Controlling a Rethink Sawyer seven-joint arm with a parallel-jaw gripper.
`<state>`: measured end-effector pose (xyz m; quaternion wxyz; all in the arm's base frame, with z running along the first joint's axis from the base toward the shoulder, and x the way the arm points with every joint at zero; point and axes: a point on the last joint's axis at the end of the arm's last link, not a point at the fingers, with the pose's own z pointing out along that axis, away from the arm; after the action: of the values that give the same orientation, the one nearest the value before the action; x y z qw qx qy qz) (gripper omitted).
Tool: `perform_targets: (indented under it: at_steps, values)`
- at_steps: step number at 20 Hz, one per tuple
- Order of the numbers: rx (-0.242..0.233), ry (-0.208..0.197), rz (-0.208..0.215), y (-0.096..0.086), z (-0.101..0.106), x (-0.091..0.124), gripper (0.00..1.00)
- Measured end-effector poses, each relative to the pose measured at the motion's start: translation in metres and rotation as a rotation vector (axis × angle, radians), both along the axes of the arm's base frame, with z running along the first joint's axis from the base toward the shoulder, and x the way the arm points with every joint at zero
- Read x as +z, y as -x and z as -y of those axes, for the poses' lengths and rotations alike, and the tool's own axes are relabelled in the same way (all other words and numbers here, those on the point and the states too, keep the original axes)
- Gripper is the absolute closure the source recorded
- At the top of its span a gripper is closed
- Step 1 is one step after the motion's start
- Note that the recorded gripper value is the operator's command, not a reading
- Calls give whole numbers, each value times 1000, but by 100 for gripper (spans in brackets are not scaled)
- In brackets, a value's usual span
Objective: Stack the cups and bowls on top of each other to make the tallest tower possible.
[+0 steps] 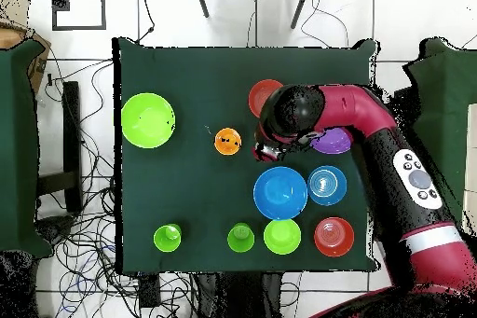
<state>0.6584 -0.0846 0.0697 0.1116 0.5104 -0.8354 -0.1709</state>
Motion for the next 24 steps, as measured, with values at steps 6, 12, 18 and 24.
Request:
perform_targets:
  at_steps: [6, 12, 18, 24]
  values:
    - [8, 6, -38, 2, 1, 4, 0]
    - [-3, 13, -25, -4, 6, 7, 0]
    - [-7, 19, -18, -7, 9, 7, 0]
    - [-13, 29, -8, -12, 14, 7, 0]
